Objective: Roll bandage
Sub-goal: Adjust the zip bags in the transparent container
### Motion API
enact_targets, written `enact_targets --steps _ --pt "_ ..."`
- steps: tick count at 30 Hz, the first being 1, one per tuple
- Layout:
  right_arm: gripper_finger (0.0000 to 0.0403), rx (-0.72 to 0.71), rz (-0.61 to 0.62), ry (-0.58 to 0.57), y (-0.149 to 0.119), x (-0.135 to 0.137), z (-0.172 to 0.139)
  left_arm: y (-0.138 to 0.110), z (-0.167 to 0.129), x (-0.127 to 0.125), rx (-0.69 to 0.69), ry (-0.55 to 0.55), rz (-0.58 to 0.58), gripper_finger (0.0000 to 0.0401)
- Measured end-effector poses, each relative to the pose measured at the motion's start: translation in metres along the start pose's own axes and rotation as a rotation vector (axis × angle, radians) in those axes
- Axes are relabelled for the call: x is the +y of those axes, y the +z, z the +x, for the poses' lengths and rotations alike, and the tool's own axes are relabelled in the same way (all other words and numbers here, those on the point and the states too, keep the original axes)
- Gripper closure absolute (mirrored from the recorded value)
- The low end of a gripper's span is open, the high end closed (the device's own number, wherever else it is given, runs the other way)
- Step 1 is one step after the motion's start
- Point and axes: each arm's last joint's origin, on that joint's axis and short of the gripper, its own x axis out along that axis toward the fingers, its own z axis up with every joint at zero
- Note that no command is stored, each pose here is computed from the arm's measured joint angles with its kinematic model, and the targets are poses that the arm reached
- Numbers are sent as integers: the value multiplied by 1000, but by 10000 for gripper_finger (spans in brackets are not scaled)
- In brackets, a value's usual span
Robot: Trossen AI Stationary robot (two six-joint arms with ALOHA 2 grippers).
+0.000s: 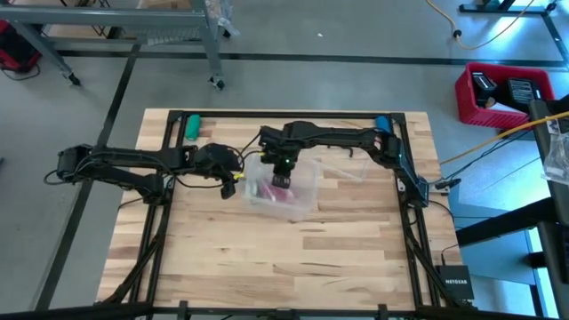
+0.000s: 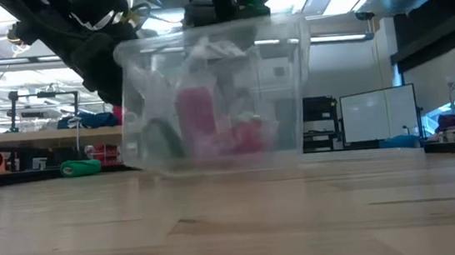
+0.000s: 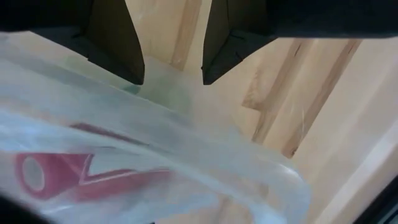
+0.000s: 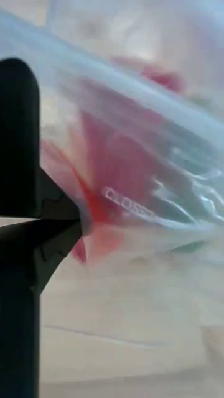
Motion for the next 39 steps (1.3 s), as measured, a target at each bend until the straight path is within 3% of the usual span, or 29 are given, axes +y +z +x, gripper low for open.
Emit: enact_targets --steps 4,11,17,23,29,36,39 --pt "402 -13 -23 -50 4 3 -6 0 0 0 3 2 1 246" --pt "402 147 -109 -249 -4 7 -36 -1 0 0 10 2 10 246" --pt "402 256 -238 -304 -10 10 -50 -1 0 0 12 2 10 246" --pt "402 354 -333 -232 -22 8 -29 -1 0 0 11 2 8 246" --pt "402 371 -397 -131 -28 32 -7 -1 0 0 10 2 7 246" --pt "402 212 -453 -139 -17 50 11 0 0 0 1 1 -10 246" --pt "402 136 -423 -79 -11 55 13 0 0 0 2 1 -12 246"
